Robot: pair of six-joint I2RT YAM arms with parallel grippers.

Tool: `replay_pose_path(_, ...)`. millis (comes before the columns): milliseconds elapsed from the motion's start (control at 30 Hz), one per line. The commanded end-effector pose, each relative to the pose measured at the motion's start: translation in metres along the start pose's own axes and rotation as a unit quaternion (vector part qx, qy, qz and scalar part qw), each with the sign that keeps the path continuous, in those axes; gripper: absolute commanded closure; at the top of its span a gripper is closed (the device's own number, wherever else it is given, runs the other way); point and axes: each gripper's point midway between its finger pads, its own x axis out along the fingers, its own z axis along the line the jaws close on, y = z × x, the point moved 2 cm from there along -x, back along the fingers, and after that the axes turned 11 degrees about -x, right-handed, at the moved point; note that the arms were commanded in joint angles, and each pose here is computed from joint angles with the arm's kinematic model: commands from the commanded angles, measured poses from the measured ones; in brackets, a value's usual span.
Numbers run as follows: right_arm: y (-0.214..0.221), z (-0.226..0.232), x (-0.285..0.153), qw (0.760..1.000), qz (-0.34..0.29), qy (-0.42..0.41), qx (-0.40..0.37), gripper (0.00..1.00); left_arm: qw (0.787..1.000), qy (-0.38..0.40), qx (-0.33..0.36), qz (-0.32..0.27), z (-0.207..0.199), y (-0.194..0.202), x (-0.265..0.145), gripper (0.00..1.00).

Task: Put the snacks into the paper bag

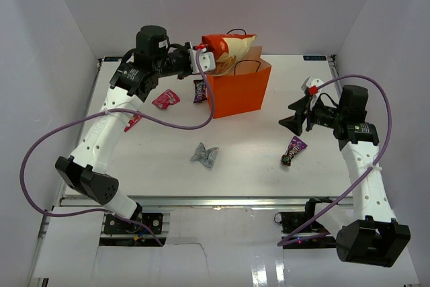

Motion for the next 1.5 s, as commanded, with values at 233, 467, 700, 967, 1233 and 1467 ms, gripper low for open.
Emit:
replay_pose_path(233, -0.003, -0.003, 0.001, 1.000, -0.023, -0.003, -0.008, 0.28, 0.998, -0.009, 0.044, -0.046, 0.011, -0.031, -0.009, 0.82)
replay_pose_path(467, -0.002, -0.003, 0.002, 1.000, -0.027, -0.003, -0.005, 0.28, 0.998, -0.010, 0.046, -0.049, 0.012, -0.034, -0.004, 0.66)
replay_pose_path(700, 0.000, -0.001, 0.001, 1.000, -0.028, -0.003, -0.004, 0.28, 0.997, -0.015, 0.045, -0.053, 0.017, -0.036, 0.003, 0.53)
replay_pose_path(967, 0.003, -0.002, 0.000, 1.000, -0.025, 0.000, -0.001, 0.28, 0.996, -0.038, 0.045, -0.074, 0.030, -0.046, 0.012, 0.47)
replay_pose_path(1233, 0.057, -0.027, 0.001, 0.988, 0.111, 0.053, 0.094, 0.23, 0.942, -0.215, -0.200, -0.164, 0.069, -0.079, -0.036, 0.22)
replay_pose_path(1467, 0.155, -0.020, -0.025, 0.895, 0.337, 0.145, 0.253, 0.18, 0.785, -0.231, -0.554, -0.151, -0.047, 0.008, -0.077, 0.02)
